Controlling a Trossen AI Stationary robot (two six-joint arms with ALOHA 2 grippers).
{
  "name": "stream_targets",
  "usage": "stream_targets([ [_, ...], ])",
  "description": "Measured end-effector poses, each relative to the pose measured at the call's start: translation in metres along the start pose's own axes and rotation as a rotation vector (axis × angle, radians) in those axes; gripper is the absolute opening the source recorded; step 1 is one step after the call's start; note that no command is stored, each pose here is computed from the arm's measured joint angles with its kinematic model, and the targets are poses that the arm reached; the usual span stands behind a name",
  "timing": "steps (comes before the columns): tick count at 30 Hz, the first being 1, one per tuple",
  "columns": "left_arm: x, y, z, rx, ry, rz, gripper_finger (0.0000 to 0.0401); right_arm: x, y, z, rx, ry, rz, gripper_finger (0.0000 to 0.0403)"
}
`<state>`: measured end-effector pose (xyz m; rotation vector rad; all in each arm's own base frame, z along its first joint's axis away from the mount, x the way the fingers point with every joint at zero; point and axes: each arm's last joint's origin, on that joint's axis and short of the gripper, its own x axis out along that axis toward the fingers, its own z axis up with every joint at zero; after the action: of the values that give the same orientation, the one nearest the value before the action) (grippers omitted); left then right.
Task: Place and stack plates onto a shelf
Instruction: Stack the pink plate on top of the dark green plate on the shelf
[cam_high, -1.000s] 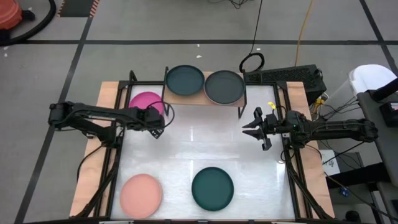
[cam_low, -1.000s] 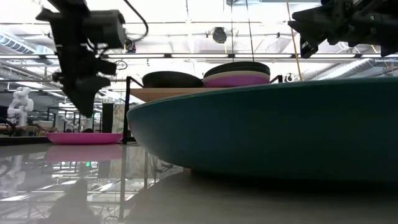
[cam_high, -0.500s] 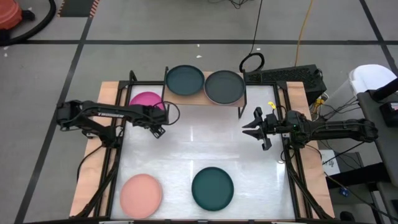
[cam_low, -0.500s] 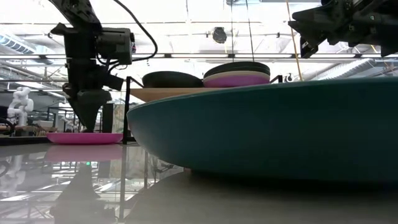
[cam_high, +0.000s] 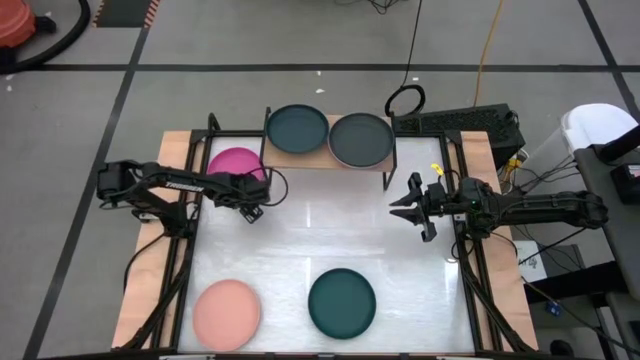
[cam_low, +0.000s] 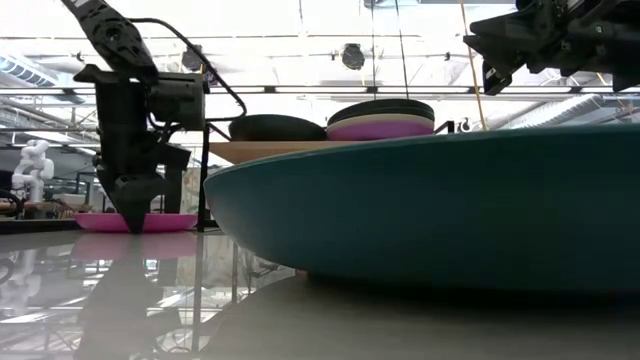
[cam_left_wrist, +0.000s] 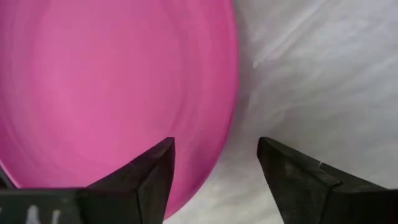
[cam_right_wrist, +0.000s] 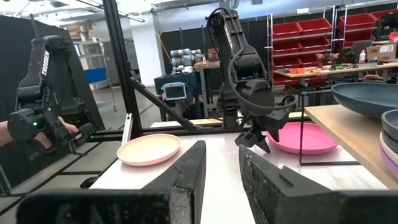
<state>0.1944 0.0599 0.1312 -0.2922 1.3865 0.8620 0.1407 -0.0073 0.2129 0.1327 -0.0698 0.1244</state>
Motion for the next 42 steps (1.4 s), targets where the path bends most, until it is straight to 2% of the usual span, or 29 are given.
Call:
stream_targets([
  [2, 0.001, 0.0, -0.001, -0.002, 0.002, -0.001, 0.0227, 0.0, 0.0, 0.0, 0.003, 0.002, -0.001, 0.0078],
  [4, 0.001, -0.001, -0.001, -0.016, 0.005, -0.012, 0.0195, 0.0, 0.0, 0.0, 0.01, 0.002, -0.001, 0.0078],
  [10, 0.001, -0.003, -0.001, -0.021, 0.024, -0.066, 0.0042, 0.0, 0.0, 0.0, 0.02, -0.001, -0.001, 0.0078],
  [12, 0.0, -0.002, 0.0, -0.039, 0.02, -0.049, 0.0017, 0.0, 0.0, 0.0, 0.036, -0.001, 0.0, 0.0078],
  [17, -0.02, -0.006, 0.002, -0.031, 0.021, -0.105, 0.001, 0.0, 0.0, 0.0, 0.103, 0.0, 0.0, 0.0078],
  [21, -0.057, -0.003, 0.007, -0.066, -0.002, -0.137, 0.001, 0.0, 0.002, 0.0, 0.105, 0.004, 0.012, 0.0078],
  [25, -0.099, 0.002, 0.013, -0.094, -0.081, -0.177, 0.001, 0.001, 0.003, 0.0, 0.1, 0.003, 0.023, 0.0078],
  [30, -0.155, 0.013, 0.017, -0.124, -0.243, -0.202, 0.001, 0.001, 0.004, 0.0, 0.096, 0.003, 0.025, 0.0078],
  [32, -0.177, 0.022, 0.019, -0.156, -0.302, -0.167, 0.001, 0.001, 0.004, 0.0, 0.095, 0.002, 0.025, 0.0078],
  [35, -0.204, 0.039, 0.022, -0.208, -0.387, -0.054, 0.001, 0.001, 0.004, 0.0, 0.089, -0.003, 0.026, 0.0078],
  [37, -0.222, 0.048, 0.031, -0.241, -0.493, -0.03, 0.001, 0.001, 0.004, 0.0, 0.079, -0.005, 0.026, 0.0078],
  [39, -0.237, 0.053, 0.042, -0.206, -0.588, -0.021, 0.001, 0.001, 0.004, 0.0, 0.074, -0.005, 0.025, 0.0078],
  [42, -0.252, 0.052, 0.067, -0.081, -0.74, -0.021, 0.001, 0.001, 0.004, 0.001, 0.053, -0.011, 0.024, 0.0078],
])
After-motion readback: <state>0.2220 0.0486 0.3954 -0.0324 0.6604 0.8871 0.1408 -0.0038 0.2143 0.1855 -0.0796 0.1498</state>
